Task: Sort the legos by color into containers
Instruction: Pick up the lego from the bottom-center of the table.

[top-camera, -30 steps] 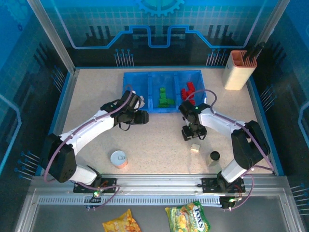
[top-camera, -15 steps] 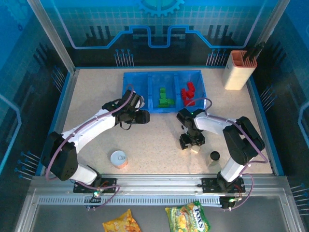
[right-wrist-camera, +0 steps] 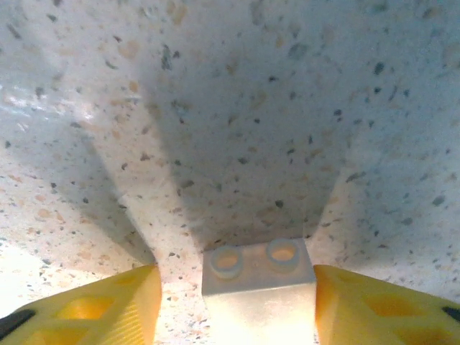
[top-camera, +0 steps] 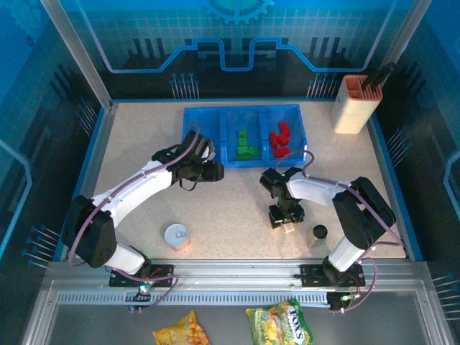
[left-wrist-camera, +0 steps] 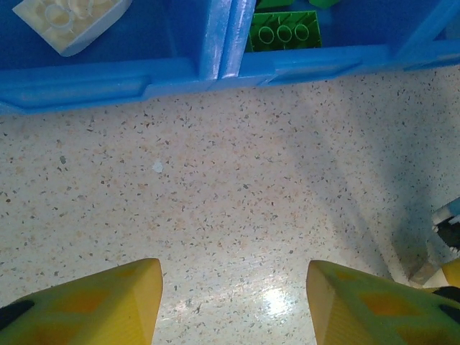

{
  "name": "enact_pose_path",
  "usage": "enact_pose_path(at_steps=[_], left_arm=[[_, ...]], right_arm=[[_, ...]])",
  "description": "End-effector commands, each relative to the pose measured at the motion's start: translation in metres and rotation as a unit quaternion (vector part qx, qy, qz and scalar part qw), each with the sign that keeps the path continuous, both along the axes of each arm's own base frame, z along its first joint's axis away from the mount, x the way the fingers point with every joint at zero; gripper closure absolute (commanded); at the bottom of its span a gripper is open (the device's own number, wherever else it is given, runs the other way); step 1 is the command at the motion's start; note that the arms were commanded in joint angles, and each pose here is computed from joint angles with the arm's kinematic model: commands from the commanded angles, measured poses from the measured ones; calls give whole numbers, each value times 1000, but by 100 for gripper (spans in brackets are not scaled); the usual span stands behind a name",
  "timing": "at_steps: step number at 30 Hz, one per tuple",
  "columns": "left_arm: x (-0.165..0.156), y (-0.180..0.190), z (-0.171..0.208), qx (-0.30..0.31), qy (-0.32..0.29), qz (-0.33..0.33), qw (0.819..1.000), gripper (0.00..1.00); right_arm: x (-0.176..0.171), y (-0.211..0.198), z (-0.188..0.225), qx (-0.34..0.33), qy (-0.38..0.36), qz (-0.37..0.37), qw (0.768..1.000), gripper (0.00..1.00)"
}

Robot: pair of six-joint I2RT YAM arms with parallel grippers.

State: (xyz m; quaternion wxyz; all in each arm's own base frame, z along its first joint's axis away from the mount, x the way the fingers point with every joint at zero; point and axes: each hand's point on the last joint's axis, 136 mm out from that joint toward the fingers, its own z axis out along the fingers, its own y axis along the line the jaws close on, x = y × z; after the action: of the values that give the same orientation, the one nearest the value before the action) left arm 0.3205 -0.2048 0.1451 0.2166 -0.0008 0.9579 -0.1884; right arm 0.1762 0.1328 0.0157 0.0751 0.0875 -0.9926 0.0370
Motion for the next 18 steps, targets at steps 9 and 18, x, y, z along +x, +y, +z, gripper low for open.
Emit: enact_pose_path(at_steps=[9, 18], left_arm=[[2, -5, 7, -5, -1, -17, 1000, 44], [1, 0, 2, -11, 9, -3, 1000, 44]], right_arm=[[-9, 4, 2, -22, 10, 7, 1000, 62], [-3, 18, 12, -18, -1, 19, 1000, 65]])
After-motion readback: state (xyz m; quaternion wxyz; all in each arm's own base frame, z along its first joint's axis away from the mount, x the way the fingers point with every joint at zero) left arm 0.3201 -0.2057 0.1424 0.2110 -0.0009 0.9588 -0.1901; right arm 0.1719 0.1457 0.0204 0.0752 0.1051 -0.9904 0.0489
